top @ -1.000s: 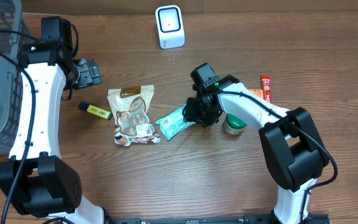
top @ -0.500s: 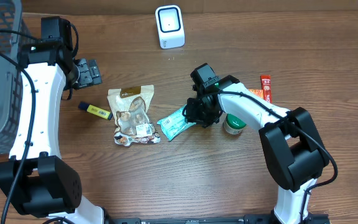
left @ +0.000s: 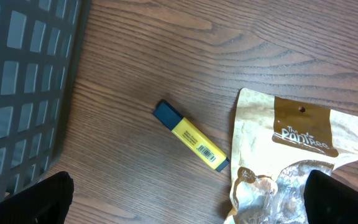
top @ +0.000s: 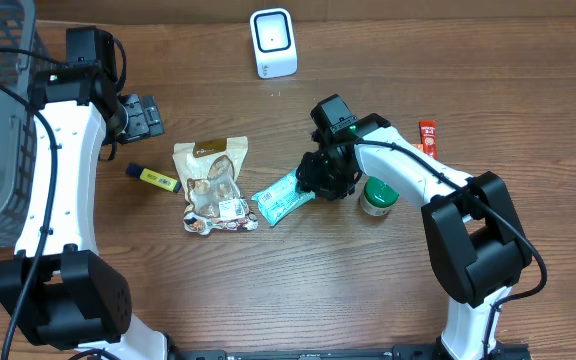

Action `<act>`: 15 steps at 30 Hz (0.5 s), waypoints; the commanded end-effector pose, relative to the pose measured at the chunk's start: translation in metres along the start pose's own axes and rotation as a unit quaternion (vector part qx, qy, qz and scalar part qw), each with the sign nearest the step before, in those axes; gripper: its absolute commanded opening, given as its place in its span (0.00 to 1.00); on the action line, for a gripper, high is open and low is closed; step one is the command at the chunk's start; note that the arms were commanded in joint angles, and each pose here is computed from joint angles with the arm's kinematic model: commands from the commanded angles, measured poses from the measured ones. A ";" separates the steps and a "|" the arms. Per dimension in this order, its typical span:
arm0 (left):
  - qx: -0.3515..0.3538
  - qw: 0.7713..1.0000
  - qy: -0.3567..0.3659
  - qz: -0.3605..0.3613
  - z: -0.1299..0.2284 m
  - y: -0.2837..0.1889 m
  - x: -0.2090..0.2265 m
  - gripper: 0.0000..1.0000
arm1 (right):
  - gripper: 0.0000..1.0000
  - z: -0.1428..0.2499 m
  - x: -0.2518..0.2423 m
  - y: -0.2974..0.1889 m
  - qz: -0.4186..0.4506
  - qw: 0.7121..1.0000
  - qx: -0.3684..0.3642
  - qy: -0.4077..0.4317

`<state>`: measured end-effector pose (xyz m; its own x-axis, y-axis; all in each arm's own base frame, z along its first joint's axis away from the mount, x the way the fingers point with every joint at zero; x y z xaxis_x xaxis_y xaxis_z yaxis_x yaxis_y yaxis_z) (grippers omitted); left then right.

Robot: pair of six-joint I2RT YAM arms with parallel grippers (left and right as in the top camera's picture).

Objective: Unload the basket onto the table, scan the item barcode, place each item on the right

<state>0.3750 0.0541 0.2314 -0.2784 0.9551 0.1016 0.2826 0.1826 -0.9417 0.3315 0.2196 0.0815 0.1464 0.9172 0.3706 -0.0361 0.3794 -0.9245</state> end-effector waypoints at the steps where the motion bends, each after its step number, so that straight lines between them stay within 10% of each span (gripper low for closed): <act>1: -0.008 1.000 0.006 -0.003 0.000 -0.006 -0.001 1.00 | 0.46 -0.008 0.004 -0.012 0.007 0.999 -0.031 -0.010; 15: -0.008 1.000 0.006 -0.003 0.000 -0.005 -0.001 1.00 | 0.31 0.005 -0.023 0.019 0.030 0.999 -0.012 0.000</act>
<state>0.3750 0.0541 0.2314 -0.2784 0.9551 0.1016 0.2826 0.1826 -0.9417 0.3323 0.2155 0.0676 0.1355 0.9236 0.3586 0.0034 0.3616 -0.9323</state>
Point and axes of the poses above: each gripper's point midway between its finger pads, its own y axis out along the fingers, its own x axis along the line the jaws close on, z = x × y, the point moved 6 cm from there along -y, back along the fingers, and after that the axes turned 5 degrees about y, right-handed, at the moved point
